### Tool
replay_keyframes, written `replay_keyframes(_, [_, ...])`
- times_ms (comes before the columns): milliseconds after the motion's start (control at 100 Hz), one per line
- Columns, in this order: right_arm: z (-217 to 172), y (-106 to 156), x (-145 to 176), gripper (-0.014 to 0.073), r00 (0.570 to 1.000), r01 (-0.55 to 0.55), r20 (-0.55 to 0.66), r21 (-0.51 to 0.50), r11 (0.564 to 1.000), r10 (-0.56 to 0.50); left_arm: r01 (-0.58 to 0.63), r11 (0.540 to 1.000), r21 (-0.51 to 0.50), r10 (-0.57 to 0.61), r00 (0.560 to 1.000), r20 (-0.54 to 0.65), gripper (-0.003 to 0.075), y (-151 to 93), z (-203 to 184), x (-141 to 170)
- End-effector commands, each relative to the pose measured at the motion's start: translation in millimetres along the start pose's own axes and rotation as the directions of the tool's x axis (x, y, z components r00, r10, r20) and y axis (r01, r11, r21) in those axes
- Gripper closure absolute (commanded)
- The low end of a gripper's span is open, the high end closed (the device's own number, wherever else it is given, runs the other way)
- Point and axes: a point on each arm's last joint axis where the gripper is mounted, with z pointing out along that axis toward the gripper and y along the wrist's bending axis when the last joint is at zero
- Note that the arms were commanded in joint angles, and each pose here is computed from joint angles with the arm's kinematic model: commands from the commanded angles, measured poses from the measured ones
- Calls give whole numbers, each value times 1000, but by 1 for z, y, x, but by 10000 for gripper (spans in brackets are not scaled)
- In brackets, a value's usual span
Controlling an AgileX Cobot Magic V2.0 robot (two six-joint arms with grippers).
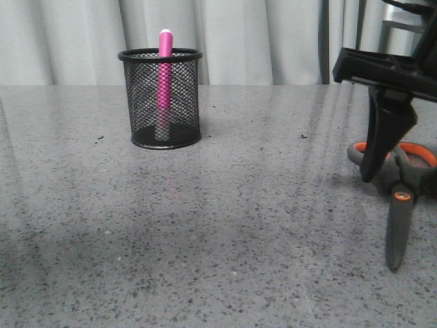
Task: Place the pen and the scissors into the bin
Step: 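Lower the right gripper onto the scissors and grasp the handles, then lift the scissors blade-down and carry them over the mesh cup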
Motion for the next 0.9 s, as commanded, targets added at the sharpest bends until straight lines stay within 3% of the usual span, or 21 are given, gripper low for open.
replay_keyframes(0, [4,2,-6,192,999,-31,17,3,1000,31,31,999,41,-33,998,53,311,-10,-3,-14])
replay_keyframes(220, [32,-5,-3,195,992,-21,-120,127,992,37,49,994,95,-52,998,36,311,-16,-2,-12])
replay_keyframes(520, [58,-16,4,200,966,105,-259,314,944,-21,45,991,125,-47,999,6,311,-18,-2,-10])
replay_keyframes(800, [62,-22,-2,312,955,180,-292,403,898,-60,45,990,137,-46,999,2,311,-19,-3,-9])
replay_keyframes(890, [61,-22,-4,391,956,193,-282,412,890,-77,45,989,139,-46,999,1,311,-20,-3,-9])
